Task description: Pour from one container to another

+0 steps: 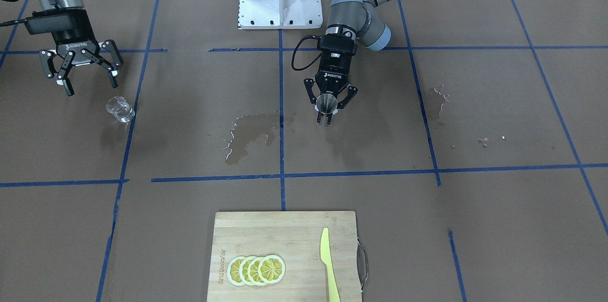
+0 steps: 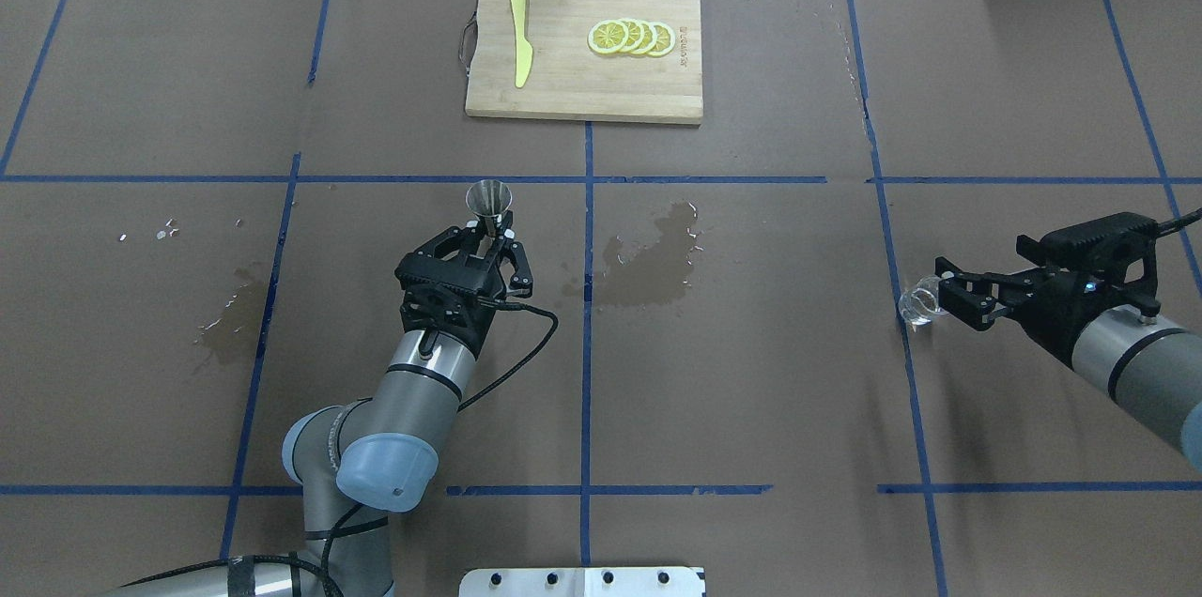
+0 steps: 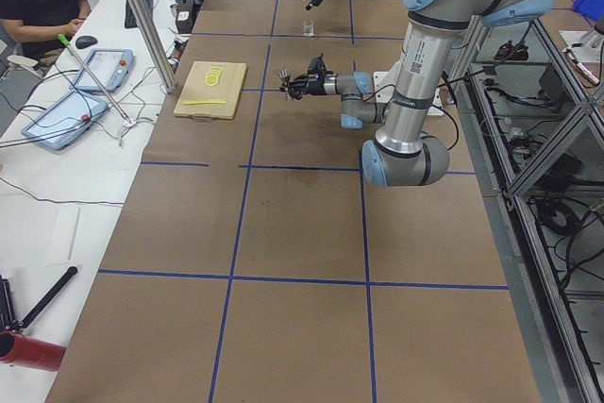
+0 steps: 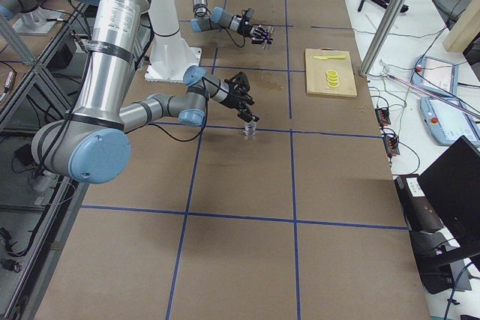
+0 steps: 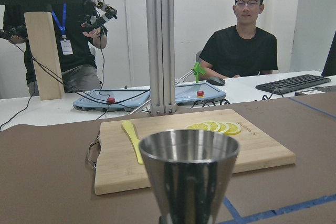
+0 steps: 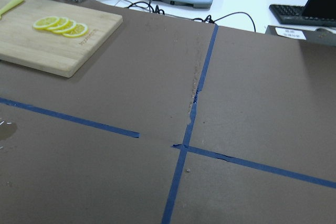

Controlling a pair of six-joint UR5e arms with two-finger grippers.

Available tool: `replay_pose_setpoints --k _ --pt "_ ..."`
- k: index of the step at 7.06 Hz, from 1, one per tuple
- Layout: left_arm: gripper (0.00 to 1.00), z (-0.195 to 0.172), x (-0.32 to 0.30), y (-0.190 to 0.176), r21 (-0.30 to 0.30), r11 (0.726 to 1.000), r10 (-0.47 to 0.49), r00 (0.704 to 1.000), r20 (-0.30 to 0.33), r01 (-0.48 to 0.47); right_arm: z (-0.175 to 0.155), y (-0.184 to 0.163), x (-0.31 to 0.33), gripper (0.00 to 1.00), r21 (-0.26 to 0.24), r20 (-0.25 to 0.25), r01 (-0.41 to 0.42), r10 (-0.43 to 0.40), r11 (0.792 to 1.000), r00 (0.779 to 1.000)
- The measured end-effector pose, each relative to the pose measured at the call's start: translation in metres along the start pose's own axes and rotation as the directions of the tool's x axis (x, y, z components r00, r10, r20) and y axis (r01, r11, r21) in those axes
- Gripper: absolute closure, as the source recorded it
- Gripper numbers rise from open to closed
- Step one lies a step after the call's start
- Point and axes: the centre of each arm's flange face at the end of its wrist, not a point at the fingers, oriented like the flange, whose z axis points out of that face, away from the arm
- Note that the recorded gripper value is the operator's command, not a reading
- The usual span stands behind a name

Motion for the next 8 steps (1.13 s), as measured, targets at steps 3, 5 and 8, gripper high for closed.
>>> replay_pose_setpoints --k 3,5,8 --pt "1.00 0.006 0.010 0.000 -0.002 1.000 0.021 1.000 -0.003 -0.021 -0.012 0.032 -0.025 0.00 0.154 -0.040 -0.062 0.069 0.986 0.997" --pt "1.00 0.010 0.025 -0.007 0.003 1.000 0.011 1.000 -0.012 -0.011 -0.009 0.071 -0.027 0.00 0.234 -0.072 -0.066 0.085 0.970 0.994" --pt "1.00 0.011 0.032 -0.012 0.004 1.000 0.002 1.000 -0.021 -0.002 0.004 0.112 -0.030 0.00 0.246 -0.071 -0.095 0.115 0.965 0.991"
